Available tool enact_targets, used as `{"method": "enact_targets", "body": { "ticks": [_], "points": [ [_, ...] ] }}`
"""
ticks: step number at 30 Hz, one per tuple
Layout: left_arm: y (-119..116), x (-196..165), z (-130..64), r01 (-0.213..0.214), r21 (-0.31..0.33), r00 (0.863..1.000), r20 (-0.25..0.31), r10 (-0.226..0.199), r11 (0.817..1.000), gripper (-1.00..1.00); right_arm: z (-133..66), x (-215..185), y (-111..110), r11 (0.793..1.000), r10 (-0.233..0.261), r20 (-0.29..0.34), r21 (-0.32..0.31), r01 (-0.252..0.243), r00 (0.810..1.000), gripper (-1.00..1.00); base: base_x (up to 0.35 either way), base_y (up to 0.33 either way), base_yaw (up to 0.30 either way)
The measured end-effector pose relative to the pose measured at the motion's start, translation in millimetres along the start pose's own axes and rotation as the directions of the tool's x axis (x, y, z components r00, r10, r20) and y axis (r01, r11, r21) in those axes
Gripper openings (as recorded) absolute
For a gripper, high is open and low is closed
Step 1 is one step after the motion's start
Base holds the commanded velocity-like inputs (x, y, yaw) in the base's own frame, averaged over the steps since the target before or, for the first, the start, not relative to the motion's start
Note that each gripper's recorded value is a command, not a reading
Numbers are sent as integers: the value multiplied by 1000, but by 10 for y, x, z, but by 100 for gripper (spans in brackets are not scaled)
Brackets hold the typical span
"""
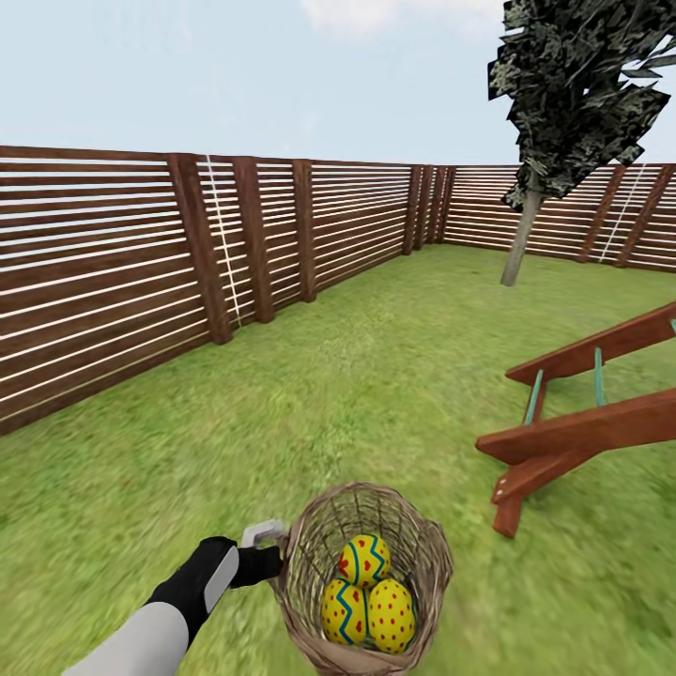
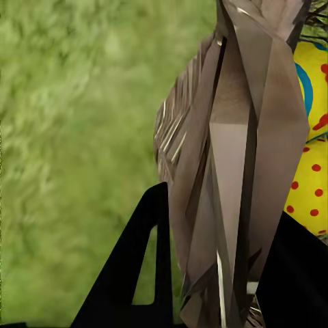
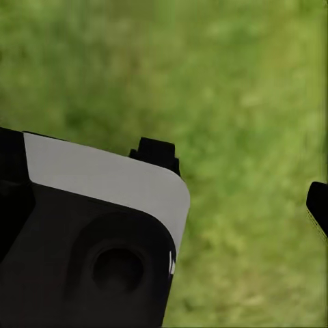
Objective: Take the three Easter eggs out of the wicker basket on the lawn in the garden, then place them on the lawn next to a single tree (choose any tree) so that all three eggs are next to the same tree and none are left in the basket.
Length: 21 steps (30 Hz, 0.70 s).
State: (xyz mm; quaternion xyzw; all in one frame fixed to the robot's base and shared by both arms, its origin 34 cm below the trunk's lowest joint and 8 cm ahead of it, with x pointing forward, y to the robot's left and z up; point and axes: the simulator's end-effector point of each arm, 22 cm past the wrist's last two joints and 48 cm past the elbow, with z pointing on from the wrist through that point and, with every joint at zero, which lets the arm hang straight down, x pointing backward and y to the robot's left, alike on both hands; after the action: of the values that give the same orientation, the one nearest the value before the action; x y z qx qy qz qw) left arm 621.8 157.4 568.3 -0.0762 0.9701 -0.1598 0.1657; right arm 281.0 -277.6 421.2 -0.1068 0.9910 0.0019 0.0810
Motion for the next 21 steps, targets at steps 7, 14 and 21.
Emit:
{"method": "enact_targets", "body": {
  "ticks": [7, 14, 21],
  "points": [
    [4, -1, -1, 0, 0, 1000, 0, 0, 1000, -100, 0, 1, -4, 1000, 0, 0, 1, 0, 1000, 100, 319, 0, 0],
    [17, -3, -3, 0, -2, 1000, 0, 0, 1000, -100, 0, 0, -1, 1000, 2, 0, 0, -2, 1000, 100, 319, 0, 0],
    [20, -4, -4, 1, -2, 1000, 1, -1, 1000, -100, 0, 1, -5, 1000, 3, 0, 1, -3, 1000, 100, 319, 0, 0]
  ]
}}
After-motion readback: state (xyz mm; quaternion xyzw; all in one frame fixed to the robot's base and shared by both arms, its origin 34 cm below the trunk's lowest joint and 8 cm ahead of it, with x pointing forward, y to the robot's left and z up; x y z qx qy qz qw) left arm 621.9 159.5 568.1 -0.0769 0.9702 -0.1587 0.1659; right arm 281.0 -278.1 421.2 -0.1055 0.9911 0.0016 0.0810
